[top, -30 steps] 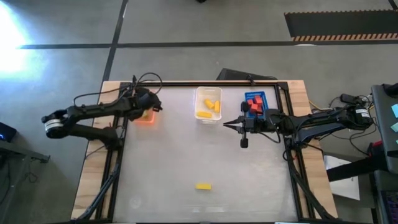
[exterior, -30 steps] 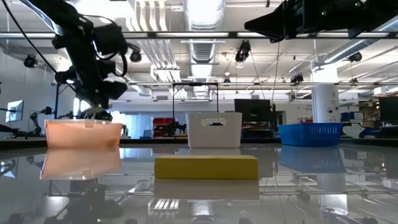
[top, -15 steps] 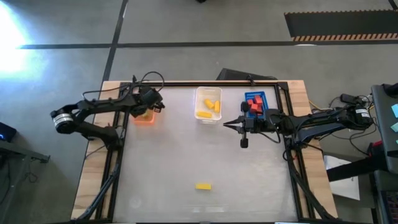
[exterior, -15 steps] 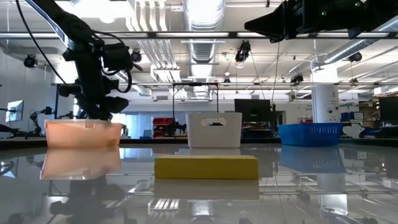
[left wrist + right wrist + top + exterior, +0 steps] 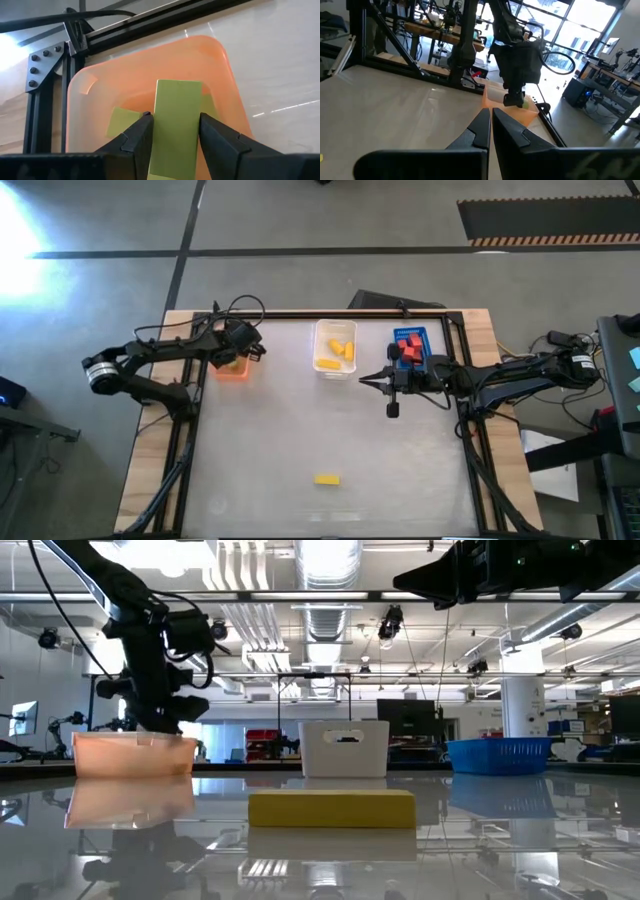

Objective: Sort & place blocks by color
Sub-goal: Put the green block into the orange bin, then put the yellow block into the white bin

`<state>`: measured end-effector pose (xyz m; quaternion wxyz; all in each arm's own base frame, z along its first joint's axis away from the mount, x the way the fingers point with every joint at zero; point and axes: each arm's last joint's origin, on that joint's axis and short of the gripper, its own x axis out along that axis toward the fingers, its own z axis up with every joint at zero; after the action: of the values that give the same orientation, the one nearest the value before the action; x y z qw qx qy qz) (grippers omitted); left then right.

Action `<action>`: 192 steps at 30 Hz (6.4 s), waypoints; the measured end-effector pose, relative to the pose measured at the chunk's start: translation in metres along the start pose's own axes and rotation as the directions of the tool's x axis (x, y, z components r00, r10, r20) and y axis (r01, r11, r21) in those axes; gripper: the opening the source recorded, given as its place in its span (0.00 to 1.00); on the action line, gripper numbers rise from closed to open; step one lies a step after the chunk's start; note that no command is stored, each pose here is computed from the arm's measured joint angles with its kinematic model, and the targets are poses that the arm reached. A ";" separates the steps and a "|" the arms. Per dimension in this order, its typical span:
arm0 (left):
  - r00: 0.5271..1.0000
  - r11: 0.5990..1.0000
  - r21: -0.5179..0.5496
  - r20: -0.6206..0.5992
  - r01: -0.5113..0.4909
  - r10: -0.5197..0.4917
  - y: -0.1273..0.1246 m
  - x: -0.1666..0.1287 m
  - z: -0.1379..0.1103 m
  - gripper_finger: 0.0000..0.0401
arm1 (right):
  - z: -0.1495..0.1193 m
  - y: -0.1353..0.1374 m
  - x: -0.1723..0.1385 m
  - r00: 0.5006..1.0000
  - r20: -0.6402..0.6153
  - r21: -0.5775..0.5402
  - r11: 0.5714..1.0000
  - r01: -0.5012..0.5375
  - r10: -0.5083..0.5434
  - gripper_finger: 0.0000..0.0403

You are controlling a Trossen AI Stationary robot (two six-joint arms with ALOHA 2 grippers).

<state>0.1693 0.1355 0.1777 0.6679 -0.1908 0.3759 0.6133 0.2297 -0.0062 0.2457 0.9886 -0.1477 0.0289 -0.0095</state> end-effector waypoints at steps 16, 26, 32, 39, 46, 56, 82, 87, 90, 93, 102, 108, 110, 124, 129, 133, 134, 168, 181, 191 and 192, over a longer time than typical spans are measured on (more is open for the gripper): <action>1.000 1.000 0.000 -0.005 0.012 -0.012 0.000 0.000 0.000 0.33 | 0.000 0.000 0.000 1.000 -0.003 0.002 1.000 -0.001 0.001 0.02; 1.000 1.000 -0.003 -0.001 0.014 -0.014 -0.001 0.000 0.001 0.33 | 0.000 0.000 0.000 1.000 -0.003 0.002 1.000 -0.001 0.001 0.02; 1.000 1.000 -0.003 -0.001 0.014 -0.014 -0.001 0.000 0.001 0.33 | 0.000 0.000 0.000 1.000 -0.003 0.002 1.000 -0.001 0.001 0.02; 1.000 1.000 -0.003 -0.001 0.014 -0.014 -0.001 0.000 0.001 0.33 | 0.000 0.000 0.000 1.000 -0.003 0.002 1.000 -0.001 0.001 0.02; 0.999 1.000 -0.003 -0.011 0.030 -0.030 -0.001 0.000 0.000 0.33 | 0.000 0.000 0.000 1.000 -0.004 0.004 1.000 -0.001 0.001 0.02; 0.999 0.999 0.001 -0.022 0.047 -0.047 -0.002 0.000 0.000 0.33 | 0.000 0.000 0.000 1.000 -0.004 0.010 1.000 -0.002 0.002 0.02; 0.900 0.899 0.165 0.099 0.406 -0.425 -0.030 -0.093 0.005 0.57 | -0.005 0.002 -0.001 0.999 -0.030 0.110 0.994 -0.011 0.014 0.02; 0.789 0.771 0.328 0.111 0.545 -0.604 -0.052 -0.132 -0.022 0.57 | -0.010 0.009 -0.001 0.995 -0.087 0.148 0.988 -0.043 0.057 0.02; 0.717 0.665 0.461 0.085 0.587 -0.692 -0.067 -0.151 -0.044 0.58 | -0.010 0.017 -0.001 0.992 -0.085 0.165 0.983 -0.075 0.090 0.02; 0.644 0.553 0.564 0.047 0.614 -0.763 -0.082 -0.169 -0.067 0.58 | -0.008 0.028 -0.001 0.988 -0.080 0.177 0.977 -0.118 0.134 0.02; 0.423 0.289 0.719 -0.007 0.632 -0.906 -0.135 -0.204 -0.128 0.58 | -0.009 0.053 0.000 0.988 -0.124 0.156 0.985 -0.074 0.094 0.02; 0.420 0.188 0.785 -0.100 0.590 -0.902 -0.173 -0.212 -0.164 0.58 | -0.010 0.061 0.004 0.988 -0.113 0.153 0.985 -0.086 0.104 0.02; 0.406 0.135 0.781 -0.161 0.610 -0.900 -0.184 -0.213 -0.173 0.58 | -0.010 0.062 0.006 0.989 -0.102 0.154 0.984 -0.087 0.104 0.02; 0.294 0.041 0.706 -0.240 0.707 -0.925 -0.221 -0.198 -0.206 0.50 | -0.022 0.069 0.015 0.984 -0.136 0.160 0.982 -0.096 0.118 0.02; 0.321 0.047 0.715 -0.253 0.698 -0.912 -0.217 -0.187 -0.210 0.49 | -0.023 0.070 0.016 0.983 -0.140 0.160 0.982 -0.096 0.119 0.02; 0.311 0.048 0.708 -0.248 0.705 -0.918 -0.212 -0.180 -0.214 0.49 | -0.022 0.069 0.015 0.984 -0.135 0.161 0.982 -0.095 0.117 0.02; 0.307 0.049 0.704 -0.245 0.708 -0.920 -0.212 -0.179 -0.214 0.49 | -0.021 0.069 0.015 0.984 -0.134 0.161 0.982 -0.095 0.117 0.02; 0.242 0.047 0.668 -0.203 0.742 -0.949 -0.221 -0.155 -0.237 0.58 | 0.024 0.065 0.038 0.989 -0.126 0.099 0.993 -0.066 0.078 0.02; 0.248 0.037 0.714 -0.194 0.699 -0.949 -0.214 -0.150 -0.236 0.21 | 0.024 0.065 0.038 0.989 -0.124 0.070 0.995 -0.069 0.077 0.02; 0.122 0.113 0.829 0.055 0.547 -0.991 -0.176 -0.167 -0.202 0.21 | 0.026 0.071 0.051 0.993 0.026 -0.041 0.993 -0.112 0.113 0.02; 0.105 0.127 0.837 0.083 0.532 -0.991 -0.170 -0.169 -0.198 0.21 | 0.026 0.072 0.053 0.991 0.053 -0.068 0.991 -0.116 0.120 0.02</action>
<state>0.2862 -0.1500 0.1394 0.9889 0.0916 0.1124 -0.0320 0.2853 0.0687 0.2470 0.9825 -0.1777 0.0096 0.0542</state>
